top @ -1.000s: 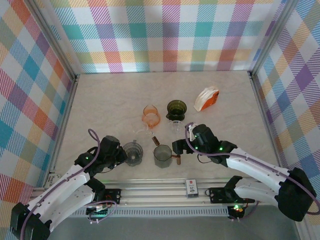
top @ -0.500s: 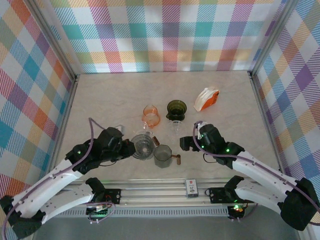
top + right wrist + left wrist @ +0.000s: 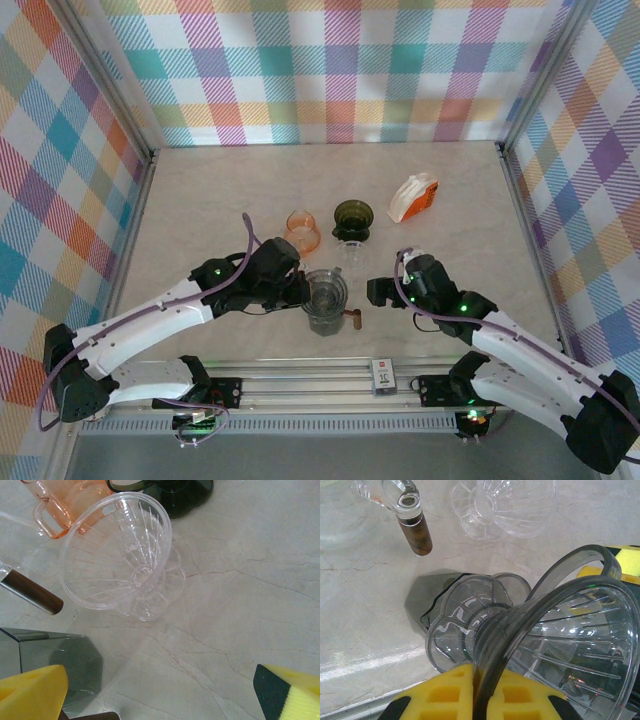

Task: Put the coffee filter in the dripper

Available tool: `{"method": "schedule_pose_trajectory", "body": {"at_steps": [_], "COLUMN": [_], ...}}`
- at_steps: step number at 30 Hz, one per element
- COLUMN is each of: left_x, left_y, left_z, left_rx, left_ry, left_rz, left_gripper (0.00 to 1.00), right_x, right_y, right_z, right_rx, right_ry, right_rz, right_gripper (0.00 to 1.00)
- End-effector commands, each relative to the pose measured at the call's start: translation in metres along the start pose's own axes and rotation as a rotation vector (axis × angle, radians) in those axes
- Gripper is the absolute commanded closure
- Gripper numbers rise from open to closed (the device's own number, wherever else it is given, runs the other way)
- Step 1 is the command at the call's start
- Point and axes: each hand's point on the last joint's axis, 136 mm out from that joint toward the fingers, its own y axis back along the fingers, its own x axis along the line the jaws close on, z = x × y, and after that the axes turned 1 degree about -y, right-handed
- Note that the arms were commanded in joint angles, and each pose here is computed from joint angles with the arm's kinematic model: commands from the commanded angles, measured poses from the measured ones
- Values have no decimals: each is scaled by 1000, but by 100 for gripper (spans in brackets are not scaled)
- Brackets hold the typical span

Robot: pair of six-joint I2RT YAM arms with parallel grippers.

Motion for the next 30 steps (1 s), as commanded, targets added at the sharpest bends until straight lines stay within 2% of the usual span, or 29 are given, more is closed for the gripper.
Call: {"method": "schedule_pose_trajectory", "body": {"at_steps": [1,14,27,30], "left_x": [-14,0,16,17], "left_y": [-2,-19,-20,-19], "left_z": [0,-2,1,2], "left_rx": [12,44,35,27], "left_ry": [-25,1,26,28], "left_rz": [-41,6,30,33], "left_gripper": [100,100,100,88], "right_x": [-7,-6,-4,-4], "right_y": [1,1,1,1], "right_z": [-4,-5,-6,-6], "right_rx": [7,9,17,19], "right_ry": [-11,-18,-24,-26], "right_rz": [-23,-15,-6,-3], "right_gripper": [4,3,3,3]}}
